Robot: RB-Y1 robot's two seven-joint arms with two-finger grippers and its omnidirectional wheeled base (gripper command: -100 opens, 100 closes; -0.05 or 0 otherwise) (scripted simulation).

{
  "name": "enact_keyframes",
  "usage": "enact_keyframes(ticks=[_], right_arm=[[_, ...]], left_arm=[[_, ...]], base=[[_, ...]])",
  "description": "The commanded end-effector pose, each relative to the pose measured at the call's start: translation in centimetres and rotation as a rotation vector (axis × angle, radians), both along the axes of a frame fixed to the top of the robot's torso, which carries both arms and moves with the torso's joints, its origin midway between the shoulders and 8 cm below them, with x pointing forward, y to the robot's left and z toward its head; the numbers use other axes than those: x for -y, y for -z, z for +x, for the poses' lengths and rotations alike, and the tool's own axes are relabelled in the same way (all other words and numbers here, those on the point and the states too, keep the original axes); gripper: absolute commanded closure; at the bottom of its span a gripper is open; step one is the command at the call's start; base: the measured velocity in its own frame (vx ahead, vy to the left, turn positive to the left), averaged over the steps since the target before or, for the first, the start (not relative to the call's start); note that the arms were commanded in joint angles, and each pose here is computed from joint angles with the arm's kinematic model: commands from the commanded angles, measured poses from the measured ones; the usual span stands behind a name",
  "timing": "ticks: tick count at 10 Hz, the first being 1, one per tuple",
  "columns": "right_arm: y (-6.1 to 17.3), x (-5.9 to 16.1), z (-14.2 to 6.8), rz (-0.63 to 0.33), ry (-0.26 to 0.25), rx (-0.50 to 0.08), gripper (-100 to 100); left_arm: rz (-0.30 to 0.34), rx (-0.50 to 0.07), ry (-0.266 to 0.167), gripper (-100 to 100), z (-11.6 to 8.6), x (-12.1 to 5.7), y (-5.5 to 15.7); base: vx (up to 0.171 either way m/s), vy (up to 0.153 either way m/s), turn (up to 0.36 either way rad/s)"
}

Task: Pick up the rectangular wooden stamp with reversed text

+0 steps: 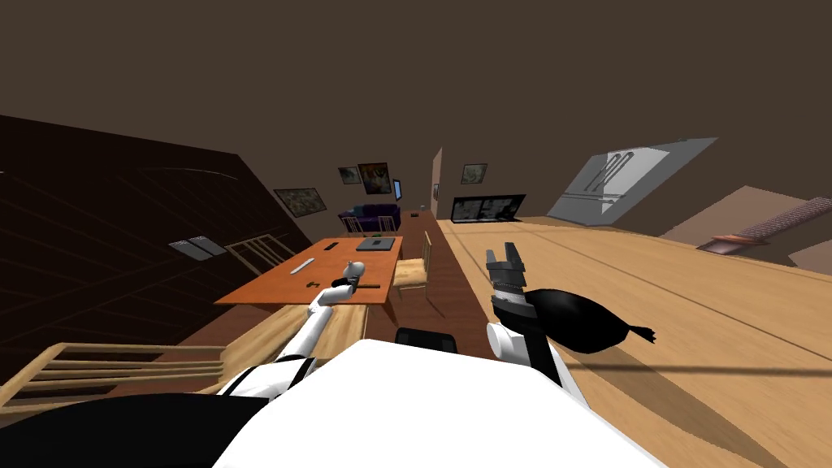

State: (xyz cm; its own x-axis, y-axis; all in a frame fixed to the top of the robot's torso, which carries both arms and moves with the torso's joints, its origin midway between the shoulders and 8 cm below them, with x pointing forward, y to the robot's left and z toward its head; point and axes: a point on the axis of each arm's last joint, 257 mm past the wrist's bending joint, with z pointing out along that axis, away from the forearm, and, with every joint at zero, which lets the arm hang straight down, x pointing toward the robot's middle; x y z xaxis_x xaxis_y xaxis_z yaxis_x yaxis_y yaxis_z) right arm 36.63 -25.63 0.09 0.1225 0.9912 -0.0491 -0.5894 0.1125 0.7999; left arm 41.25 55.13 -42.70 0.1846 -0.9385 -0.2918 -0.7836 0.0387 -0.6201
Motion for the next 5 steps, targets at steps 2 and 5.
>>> enact_keyframes(ticks=[2, 5], right_arm=[[0.0, 0.0, 0.0, 0.0, 0.0, 0.0, 0], [0.0, 0.0, 0.0, 0.0, 0.0, 0.0, 0]], left_arm=[[-0.039, -0.079, -0.05, -100, -2.1, -1.3, 1.9], [-0.073, -0.133, -0.087, -100, -3.5, -2.0, 3.1]], base=[[-0.002, 0.041, -0.173], [0.002, 0.028, -0.135]])
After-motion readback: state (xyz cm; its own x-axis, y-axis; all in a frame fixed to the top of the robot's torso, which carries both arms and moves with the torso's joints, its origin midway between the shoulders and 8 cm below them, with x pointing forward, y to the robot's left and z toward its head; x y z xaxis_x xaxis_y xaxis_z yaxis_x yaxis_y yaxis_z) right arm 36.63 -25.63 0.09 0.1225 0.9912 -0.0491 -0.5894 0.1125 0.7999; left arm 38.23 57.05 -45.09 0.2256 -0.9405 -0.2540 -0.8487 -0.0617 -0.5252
